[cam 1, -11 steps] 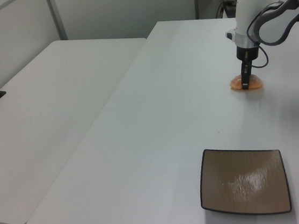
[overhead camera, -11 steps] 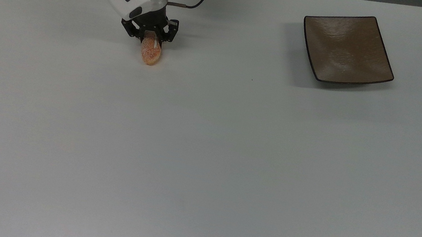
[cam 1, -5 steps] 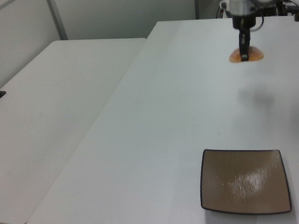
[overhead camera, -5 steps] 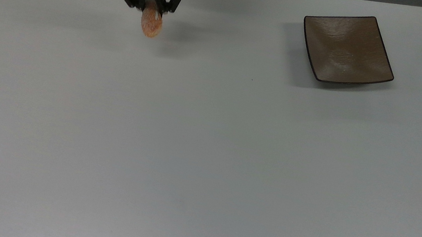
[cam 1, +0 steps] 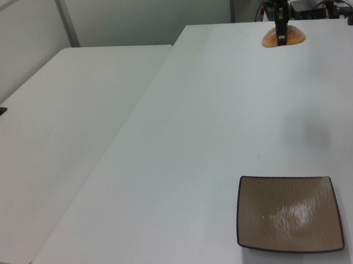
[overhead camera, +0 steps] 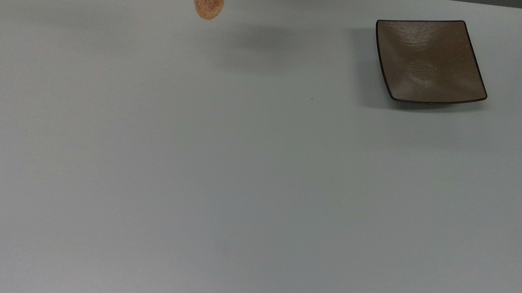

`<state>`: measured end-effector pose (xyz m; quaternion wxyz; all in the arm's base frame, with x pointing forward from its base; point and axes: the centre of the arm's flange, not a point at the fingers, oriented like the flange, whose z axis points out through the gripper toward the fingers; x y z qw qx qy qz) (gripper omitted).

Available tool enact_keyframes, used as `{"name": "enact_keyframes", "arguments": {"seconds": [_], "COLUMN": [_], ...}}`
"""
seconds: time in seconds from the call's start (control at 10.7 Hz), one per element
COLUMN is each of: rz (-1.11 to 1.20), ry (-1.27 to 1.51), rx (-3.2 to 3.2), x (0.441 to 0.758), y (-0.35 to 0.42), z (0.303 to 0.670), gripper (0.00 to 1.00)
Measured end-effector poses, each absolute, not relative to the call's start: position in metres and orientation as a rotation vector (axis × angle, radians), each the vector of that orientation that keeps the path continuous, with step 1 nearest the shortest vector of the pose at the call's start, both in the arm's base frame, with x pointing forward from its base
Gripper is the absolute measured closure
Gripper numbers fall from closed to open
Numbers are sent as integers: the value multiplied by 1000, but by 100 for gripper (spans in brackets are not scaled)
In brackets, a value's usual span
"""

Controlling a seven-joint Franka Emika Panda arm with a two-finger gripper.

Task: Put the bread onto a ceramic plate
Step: 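Lift the bread roll and carry it over the brown plate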

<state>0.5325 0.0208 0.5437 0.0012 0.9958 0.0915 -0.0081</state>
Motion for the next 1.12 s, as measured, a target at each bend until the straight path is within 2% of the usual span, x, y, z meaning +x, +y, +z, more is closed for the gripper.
{"name": "enact_keyframes", "arguments": {"seconds": [0.37, 0.84, 1.12], "rz": [7, 0, 48], "ry": [329, 433, 403], "rx": [3147, 3165, 3217], "x": [527, 479, 457], "y": [88, 262, 353], "z": [555, 558, 535], "gripper": [64, 64, 64]}}
